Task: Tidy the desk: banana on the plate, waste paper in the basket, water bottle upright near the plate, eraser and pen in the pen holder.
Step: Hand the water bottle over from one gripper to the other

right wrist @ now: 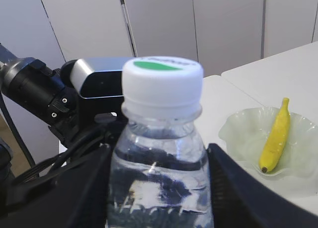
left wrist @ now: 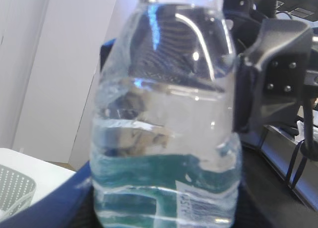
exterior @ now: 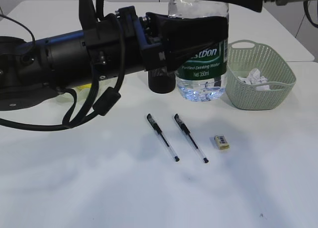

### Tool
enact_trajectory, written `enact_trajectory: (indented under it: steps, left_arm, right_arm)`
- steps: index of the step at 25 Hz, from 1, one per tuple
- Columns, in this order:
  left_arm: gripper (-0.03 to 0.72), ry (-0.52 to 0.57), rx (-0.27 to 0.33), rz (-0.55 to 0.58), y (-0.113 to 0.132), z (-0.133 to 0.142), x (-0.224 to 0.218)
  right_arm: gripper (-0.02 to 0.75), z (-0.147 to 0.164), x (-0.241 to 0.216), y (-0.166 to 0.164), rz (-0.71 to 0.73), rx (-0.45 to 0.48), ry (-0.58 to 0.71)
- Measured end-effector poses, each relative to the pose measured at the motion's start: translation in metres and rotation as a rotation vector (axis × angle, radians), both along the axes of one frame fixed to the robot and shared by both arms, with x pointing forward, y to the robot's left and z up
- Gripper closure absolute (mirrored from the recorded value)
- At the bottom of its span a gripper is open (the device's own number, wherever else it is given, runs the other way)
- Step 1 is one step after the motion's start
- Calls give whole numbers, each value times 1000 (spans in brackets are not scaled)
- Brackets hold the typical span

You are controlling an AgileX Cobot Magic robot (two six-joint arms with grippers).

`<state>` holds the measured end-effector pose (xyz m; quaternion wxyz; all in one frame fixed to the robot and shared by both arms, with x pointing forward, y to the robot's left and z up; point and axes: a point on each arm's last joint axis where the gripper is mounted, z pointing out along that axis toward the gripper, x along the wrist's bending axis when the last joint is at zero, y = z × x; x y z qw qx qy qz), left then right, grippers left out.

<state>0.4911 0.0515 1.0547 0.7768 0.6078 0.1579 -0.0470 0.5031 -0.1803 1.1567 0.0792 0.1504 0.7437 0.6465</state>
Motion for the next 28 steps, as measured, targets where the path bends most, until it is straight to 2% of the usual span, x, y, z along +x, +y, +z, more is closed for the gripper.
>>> enact_trajectory:
  steps: [3,9,14,17,21,28]
  left_arm:
    - [280,-13,3,11,0,0,1]
    - [282,-23,4,33,1,0,2]
    - [282,-22,63,71,-1,-9,7]
    - [282,-24,74,82,-1,-10,8]
    - [282,-20,87,86,0,-13,8]
    - [282,-21,97,99,2,-13,11]
  right_arm:
    - [280,0,0,0,-2,0,0]
    - [244,0,1,0,-17,2,-2]
    - [181,4,2,-1,-36,36,-1]
    - [169,4,2,-1,-39,36,1]
    - [167,2,0,-2,-40,-17,11]
    - [166,-2,-8,-7,-69,-171,7]
